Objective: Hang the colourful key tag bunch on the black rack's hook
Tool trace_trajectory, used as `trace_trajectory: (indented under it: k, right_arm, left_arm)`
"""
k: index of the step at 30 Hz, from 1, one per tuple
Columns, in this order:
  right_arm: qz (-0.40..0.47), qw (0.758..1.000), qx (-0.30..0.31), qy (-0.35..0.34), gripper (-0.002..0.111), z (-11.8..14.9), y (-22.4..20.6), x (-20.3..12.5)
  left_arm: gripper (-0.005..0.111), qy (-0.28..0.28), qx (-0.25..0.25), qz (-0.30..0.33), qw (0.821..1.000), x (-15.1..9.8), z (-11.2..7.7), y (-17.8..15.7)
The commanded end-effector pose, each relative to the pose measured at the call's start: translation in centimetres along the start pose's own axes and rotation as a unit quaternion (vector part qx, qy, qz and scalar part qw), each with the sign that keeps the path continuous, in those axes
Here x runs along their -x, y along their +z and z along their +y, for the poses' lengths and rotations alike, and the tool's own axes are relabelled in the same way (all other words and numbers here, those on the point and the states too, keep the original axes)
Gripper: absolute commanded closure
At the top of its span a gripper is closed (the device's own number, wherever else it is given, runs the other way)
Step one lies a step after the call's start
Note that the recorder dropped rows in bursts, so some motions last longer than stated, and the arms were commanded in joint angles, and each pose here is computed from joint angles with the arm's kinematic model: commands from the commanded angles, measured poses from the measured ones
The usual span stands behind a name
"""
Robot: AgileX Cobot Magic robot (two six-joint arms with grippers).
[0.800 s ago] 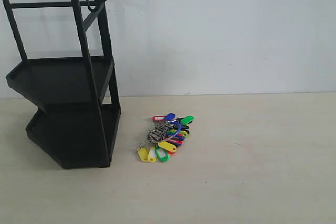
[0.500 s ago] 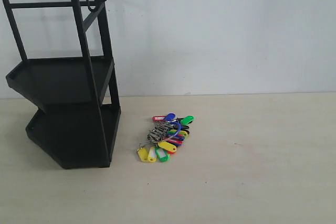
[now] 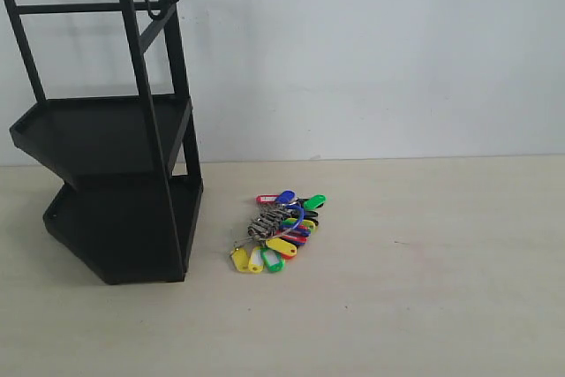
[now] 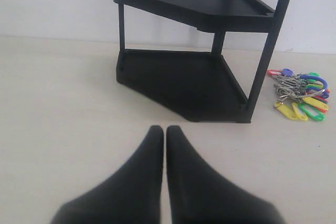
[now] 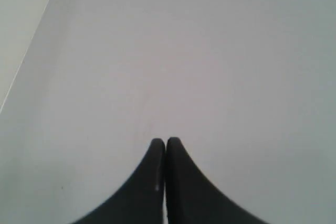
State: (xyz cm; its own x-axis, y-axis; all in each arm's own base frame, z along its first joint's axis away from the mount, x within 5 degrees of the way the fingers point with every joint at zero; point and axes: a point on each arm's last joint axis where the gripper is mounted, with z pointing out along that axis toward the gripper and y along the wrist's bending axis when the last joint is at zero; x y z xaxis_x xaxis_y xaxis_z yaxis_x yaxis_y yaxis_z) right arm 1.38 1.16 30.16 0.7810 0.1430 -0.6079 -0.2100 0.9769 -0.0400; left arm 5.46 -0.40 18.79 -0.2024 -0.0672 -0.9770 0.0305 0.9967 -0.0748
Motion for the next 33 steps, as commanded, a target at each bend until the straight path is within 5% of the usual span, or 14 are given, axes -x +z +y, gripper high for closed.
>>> trace_trajectory:
  k: [1,4,6,9,11,14,20,25,33]
  right_arm:
    - [0.033,0.996,-0.052,0.067,0.108,-0.9,3.0,3.4]
    - [0.143,0.984,-0.077,0.079,0.108,-1.3,5.7,3.6]
    - [0.282,0.949,-0.108,0.091,0.108,-1.8,8.3,3.1]
    - [0.516,0.835,-0.152,0.119,0.108,-2.3,9.9,-0.6]
    - [0.575,0.791,-0.162,0.135,0.108,-2.4,10.1,-2.7]
    - [0.616,0.756,-0.169,0.144,0.108,-2.3,9.9,-4.1]
    - [0.666,0.725,0.017,0.174,0.108,0.1,11.3,-8.0]
    - [0.694,0.681,0.021,0.232,0.108,0.3,12.1,-12.8]
    - [0.715,0.646,0.018,0.267,0.108,0.2,12.6,-18.2]
  left_arm:
    - [0.102,0.004,0.002,-0.003,1.0,0.0,0.0,0.0]
    - [0.102,0.004,0.002,-0.003,1.0,0.0,0.0,0.0]
    - [0.102,0.004,0.002,-0.003,1.0,0.0,0.0,0.0]
    - [0.102,0.004,0.002,-0.003,1.0,0.0,0.0,0.0]
    - [0.102,0.004,0.002,-0.003,1.0,0.0,0.0,0.0]
    - [0.102,0.004,0.002,-0.003,1.0,0.0,0.0,0.0]
    - [0.102,0.004,0.002,-0.003,1.0,0.0,0.0,0.0]
    - [0.102,0.004,0.002,-0.003,1.0,0.0,0.0,0.0]
    - [0.102,0.004,0.002,-0.003,1.0,0.0,0.0,0.0]
